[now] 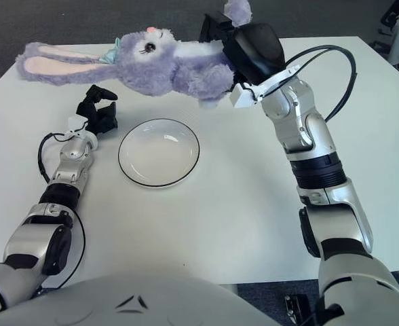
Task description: Put the doll into the plate.
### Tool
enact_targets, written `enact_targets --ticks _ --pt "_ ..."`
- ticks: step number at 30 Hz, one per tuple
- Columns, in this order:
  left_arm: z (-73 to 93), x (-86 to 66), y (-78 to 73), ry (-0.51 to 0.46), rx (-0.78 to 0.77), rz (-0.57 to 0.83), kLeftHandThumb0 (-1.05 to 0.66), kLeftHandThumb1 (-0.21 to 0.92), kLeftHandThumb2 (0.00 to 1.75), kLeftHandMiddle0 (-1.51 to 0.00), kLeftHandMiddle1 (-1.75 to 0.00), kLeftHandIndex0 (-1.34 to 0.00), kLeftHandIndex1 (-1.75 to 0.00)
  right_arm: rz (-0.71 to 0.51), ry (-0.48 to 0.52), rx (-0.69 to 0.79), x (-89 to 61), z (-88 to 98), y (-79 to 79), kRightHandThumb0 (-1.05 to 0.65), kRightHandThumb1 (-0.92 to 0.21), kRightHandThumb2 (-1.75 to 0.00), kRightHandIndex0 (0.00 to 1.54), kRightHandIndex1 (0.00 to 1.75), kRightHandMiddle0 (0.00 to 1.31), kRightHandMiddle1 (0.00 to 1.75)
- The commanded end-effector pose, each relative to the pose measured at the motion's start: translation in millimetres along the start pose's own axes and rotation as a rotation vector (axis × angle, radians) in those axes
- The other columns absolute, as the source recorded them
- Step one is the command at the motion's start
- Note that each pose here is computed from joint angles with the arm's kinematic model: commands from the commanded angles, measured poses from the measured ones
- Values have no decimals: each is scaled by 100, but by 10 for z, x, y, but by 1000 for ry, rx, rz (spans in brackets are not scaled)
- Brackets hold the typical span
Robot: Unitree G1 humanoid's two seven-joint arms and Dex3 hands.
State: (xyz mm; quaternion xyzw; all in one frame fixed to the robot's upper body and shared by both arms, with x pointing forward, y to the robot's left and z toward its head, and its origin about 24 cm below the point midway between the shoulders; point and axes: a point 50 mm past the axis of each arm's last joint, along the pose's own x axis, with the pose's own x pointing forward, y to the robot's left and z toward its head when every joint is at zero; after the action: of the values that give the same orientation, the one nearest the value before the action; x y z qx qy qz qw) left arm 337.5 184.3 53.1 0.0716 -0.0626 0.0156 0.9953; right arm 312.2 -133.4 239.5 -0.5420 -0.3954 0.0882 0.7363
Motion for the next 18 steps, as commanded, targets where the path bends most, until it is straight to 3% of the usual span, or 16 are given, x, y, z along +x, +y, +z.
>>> enact_targets --ticks 1,18 --pt "-360 -212 82 157 7 20 -37 73 78 -86 -175 -30 -175 -31 -5 43 -7 29 -53 -47 -29 -134 124 175 62 175" --pt "-379 -176 58 170 -26 19 -37 75 76 -88 -175 -30 -175 -42 -15 95 -69 105 -8 -47 -30 -134 125 175 62 175"
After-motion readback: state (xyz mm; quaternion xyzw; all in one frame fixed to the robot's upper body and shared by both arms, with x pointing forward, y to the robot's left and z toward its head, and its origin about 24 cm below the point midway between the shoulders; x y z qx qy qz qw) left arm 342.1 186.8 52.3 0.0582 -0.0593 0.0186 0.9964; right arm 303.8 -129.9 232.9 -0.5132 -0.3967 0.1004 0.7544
